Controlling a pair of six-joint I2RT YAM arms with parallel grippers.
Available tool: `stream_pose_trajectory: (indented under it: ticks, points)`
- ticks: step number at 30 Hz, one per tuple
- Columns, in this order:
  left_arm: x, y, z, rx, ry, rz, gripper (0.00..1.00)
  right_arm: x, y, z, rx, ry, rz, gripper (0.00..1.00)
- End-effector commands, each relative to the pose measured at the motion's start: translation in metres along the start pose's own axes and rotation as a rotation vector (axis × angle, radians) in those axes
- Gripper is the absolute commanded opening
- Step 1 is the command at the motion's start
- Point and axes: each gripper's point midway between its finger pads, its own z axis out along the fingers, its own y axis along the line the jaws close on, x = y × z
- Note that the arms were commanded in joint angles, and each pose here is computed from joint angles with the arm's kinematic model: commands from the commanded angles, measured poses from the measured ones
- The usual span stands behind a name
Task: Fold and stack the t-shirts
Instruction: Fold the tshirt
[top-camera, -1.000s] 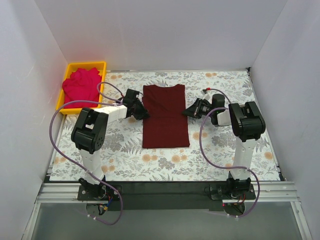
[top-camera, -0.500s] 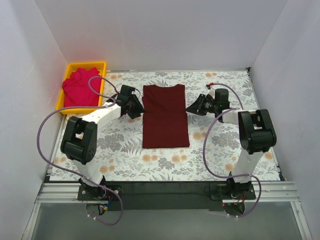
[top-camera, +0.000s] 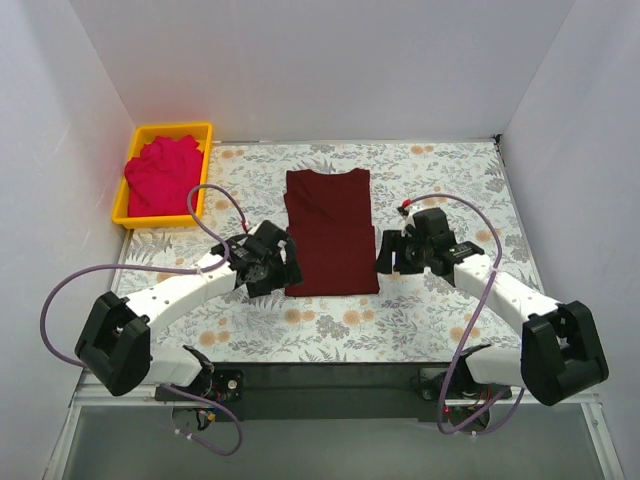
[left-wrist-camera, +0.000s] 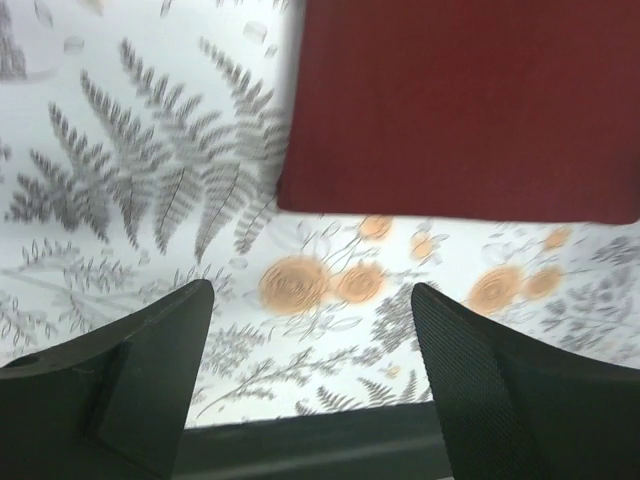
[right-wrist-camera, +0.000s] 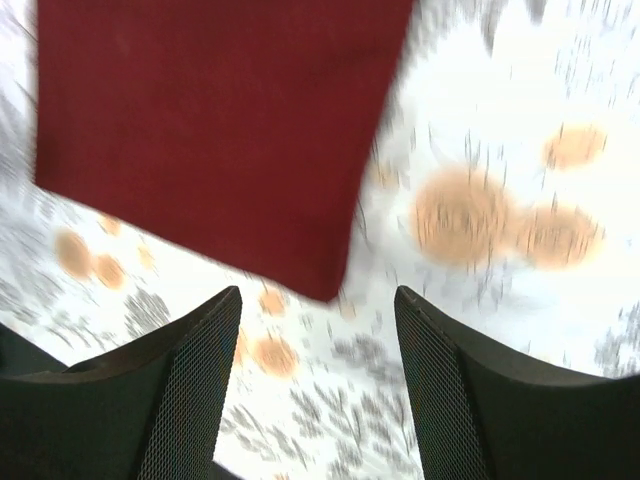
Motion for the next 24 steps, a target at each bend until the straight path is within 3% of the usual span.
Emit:
stream_pose_trajectory:
  ticks: [1,9,24]
  points:
    - [0.015,0.016,-0.002,-0.077,0.007,-0.024,0.79,0.044,-0.019,-0.012,0.139,0.093,-0.031,0.70]
    - [0.010,0.012,0.026,-0.165,0.005,0.005,0.58,0.059,-0.014,-0.014,0.151,0.100,-0.042,0.69]
    - [0.007,0.011,0.053,-0.244,0.014,0.036,0.48,0.054,-0.004,-0.008,0.158,0.109,-0.067,0.69]
